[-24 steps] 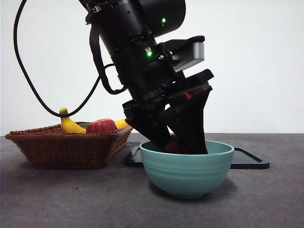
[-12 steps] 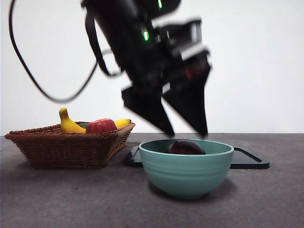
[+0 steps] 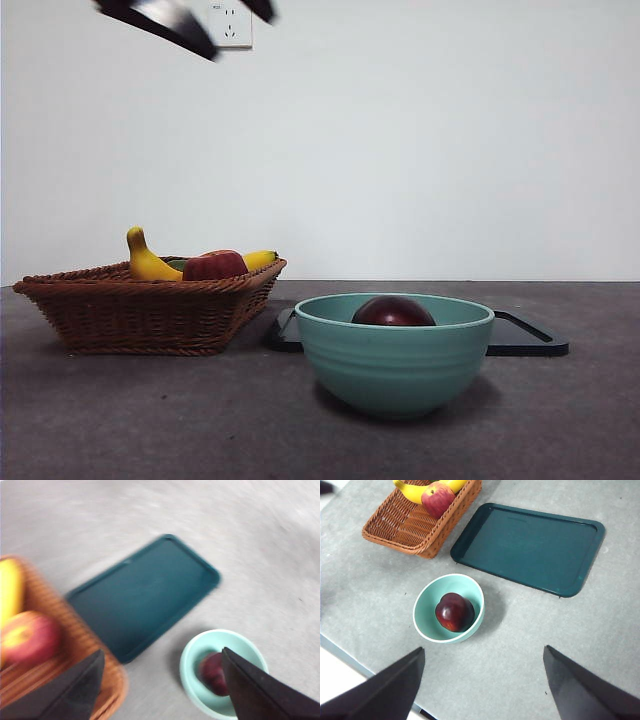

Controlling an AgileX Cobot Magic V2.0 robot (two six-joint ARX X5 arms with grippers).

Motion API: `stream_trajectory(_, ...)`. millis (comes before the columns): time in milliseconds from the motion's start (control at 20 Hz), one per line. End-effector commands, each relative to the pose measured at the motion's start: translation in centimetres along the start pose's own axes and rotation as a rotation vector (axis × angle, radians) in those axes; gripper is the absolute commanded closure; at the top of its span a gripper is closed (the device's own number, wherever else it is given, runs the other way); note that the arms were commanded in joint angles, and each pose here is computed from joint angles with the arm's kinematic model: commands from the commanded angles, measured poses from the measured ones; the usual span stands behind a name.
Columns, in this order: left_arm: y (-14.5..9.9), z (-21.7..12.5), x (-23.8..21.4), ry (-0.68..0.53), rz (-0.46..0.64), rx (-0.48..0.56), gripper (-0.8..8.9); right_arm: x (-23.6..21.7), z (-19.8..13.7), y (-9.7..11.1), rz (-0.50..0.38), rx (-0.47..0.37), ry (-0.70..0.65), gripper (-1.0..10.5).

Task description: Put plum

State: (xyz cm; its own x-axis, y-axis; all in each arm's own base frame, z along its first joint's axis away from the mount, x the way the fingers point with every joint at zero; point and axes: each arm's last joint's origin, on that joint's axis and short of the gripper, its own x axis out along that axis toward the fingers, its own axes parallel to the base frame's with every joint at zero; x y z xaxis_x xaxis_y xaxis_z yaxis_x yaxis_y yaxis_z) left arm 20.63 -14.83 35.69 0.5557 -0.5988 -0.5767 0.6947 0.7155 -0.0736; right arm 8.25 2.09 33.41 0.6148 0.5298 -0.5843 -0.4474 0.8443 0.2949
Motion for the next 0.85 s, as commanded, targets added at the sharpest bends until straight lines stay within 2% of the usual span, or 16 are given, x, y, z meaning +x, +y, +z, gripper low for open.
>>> stream_trajectory(50, 1.1, -1.0, -1.3, -0.018, -0.026, -0.057, 4.39, -0.3, 0.4, 0.2, 0.005, -0.014, -0.021, 5.7)
stream_trajectory(200, 1.5, -4.2, -2.4, -0.005, -0.075, -0.106, 4.39, -0.2, 0.5, 0.1, 0.005, -0.011, -0.016, 5.7)
stream_trajectory(550, 0.3, -10.7, -2.6, 0.107, -0.268, -0.180, 4.39, 0.7, 1.0, -0.4, 0.007, 0.011, 0.025, 5.7)
stream_trajectory(650, 0.2, -11.3, -2.6, 0.151, -0.289, -0.191, 4.39, 1.0, 1.1, -0.5, 0.008, 0.017, 0.037, 5.7)
stream_trajectory(850, 0.2, -11.2, -2.6, 0.144, -0.289, -0.188, 4.39, 1.4, 1.3, -0.6, 0.047, 0.029, 0.055, 5.7)
